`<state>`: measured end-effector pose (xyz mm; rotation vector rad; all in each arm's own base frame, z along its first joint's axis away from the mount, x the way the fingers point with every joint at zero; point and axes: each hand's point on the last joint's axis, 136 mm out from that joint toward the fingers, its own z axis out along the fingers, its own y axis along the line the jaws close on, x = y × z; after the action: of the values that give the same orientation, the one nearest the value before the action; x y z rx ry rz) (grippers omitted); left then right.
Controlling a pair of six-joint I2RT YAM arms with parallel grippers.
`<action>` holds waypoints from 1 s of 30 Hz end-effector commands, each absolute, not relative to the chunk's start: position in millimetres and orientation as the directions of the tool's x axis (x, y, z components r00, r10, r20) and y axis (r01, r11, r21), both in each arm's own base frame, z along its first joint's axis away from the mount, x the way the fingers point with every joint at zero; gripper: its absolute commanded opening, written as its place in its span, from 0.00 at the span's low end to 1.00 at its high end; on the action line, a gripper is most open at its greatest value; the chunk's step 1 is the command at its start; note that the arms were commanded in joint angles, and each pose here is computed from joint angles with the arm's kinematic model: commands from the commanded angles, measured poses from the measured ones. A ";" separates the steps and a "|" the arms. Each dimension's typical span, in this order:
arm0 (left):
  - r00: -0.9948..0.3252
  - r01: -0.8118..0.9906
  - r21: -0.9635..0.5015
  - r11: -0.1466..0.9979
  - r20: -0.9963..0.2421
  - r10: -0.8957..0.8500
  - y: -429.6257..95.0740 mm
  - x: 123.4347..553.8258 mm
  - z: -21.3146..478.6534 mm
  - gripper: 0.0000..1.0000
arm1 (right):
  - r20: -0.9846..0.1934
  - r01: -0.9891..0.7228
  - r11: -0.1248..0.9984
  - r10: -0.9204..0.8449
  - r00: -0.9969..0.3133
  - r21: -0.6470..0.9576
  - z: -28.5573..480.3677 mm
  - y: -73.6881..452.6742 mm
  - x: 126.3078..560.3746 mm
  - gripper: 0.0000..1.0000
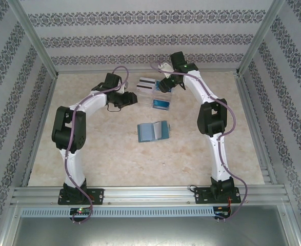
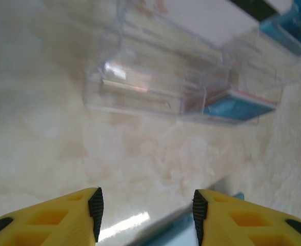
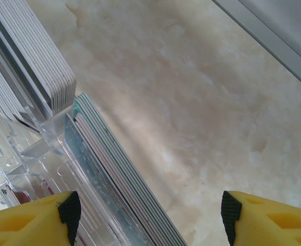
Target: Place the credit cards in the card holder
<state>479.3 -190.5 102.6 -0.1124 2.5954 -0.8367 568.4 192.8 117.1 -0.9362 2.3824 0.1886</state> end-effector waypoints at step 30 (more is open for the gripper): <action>-0.940 -0.034 -0.383 0.923 -0.300 -0.160 -178.0 521.5 24.1 0.49 | -0.587 -0.640 0.766 -0.549 -0.595 -0.067 135.0 186.2 578.4 0.75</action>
<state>539.3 -182.6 41.4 -0.1736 2.6724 -0.6120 574.1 189.0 128.4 -0.9167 2.3630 0.1804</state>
